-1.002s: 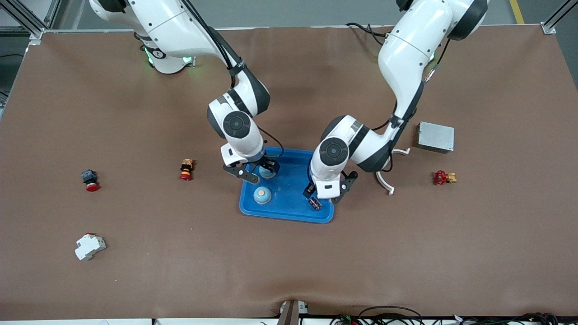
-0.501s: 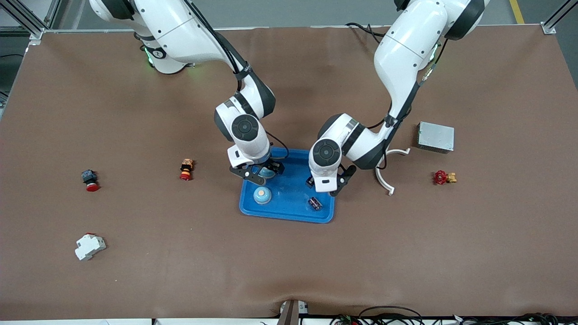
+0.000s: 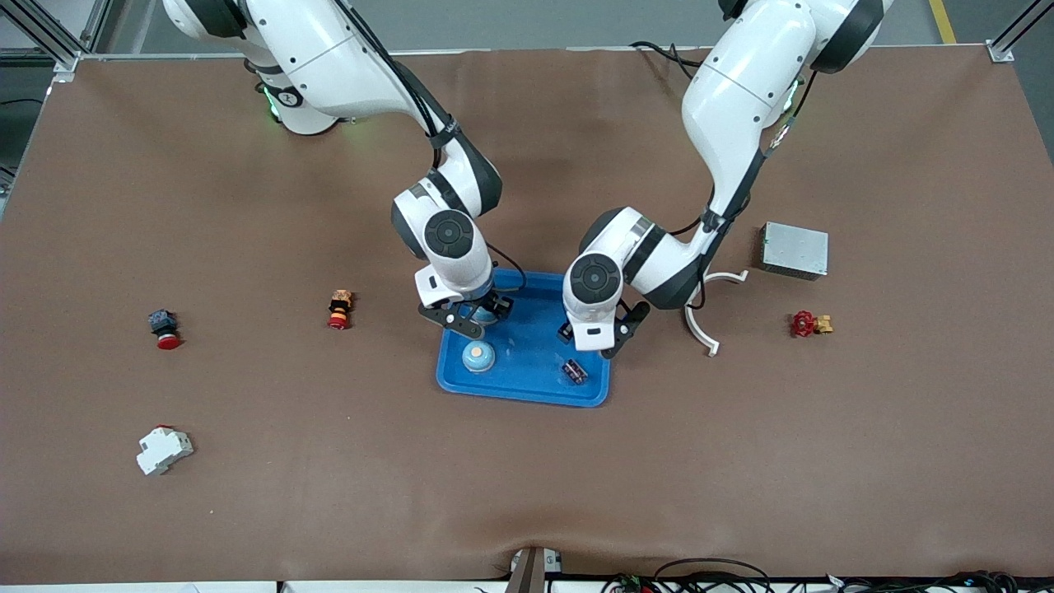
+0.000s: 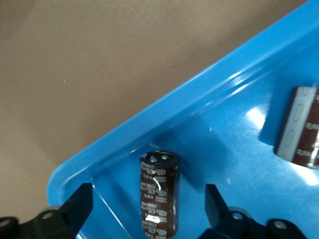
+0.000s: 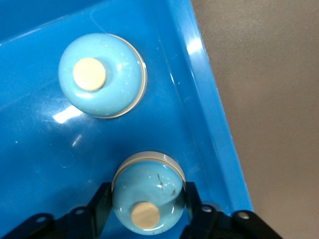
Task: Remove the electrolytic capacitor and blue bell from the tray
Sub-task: 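Grasp the capacitor with the left gripper while the right gripper grasps a bell, then carry the capacitor with the left gripper while the right gripper carries the bell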
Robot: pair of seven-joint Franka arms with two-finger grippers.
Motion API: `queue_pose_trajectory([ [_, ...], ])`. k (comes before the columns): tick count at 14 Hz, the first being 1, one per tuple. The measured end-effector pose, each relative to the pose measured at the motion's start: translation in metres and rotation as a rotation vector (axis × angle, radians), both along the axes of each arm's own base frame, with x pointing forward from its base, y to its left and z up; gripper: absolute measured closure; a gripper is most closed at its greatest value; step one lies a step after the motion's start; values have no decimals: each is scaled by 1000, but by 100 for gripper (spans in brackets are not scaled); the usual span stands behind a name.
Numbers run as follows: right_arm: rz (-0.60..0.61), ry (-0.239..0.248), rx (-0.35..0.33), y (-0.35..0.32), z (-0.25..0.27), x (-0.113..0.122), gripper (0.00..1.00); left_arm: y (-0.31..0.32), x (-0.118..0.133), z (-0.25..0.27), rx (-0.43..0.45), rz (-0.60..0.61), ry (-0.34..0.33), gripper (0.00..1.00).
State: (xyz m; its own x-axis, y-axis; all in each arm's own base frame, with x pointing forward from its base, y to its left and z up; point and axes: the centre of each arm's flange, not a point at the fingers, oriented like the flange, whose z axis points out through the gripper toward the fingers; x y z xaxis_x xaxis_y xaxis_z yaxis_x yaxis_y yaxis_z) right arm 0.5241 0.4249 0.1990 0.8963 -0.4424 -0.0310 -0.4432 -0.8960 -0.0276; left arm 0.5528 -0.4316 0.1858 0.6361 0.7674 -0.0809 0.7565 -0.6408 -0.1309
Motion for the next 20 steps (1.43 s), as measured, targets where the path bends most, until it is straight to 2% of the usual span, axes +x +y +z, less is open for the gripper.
queue_pose_trajectory([
  [1,-6,-1,0,0,0,0,37,-1,2,2,-10,2,-13,5],
  [4,-13,-11,5,4,8,4,37,-4,5,5,-31,4,-39,36],
  [5,-12,-1,-2,6,14,6,37,-4,5,5,-32,4,-41,42],
  [6,-10,17,-15,7,25,7,37,-4,5,5,-33,4,-41,43],
  [8,7,48,-38,6,64,12,37,-6,3,3,-31,5,-39,44],
  [10,52,54,-40,-15,118,22,37,-7,0,-3,-22,34,-32,63],
  [11,74,52,-34,-37,142,31,37,-7,0,-3,-21,42,-32,67],
  [15,199,56,3,-166,180,59,37,-6,5,1,-26,58,-47,67],
  [17,279,72,40,-234,182,62,37,-4,22,23,-45,63,-100,67],
  [20,375,100,66,-324,165,53,37,14,56,97,-94,103,-206,67],
])
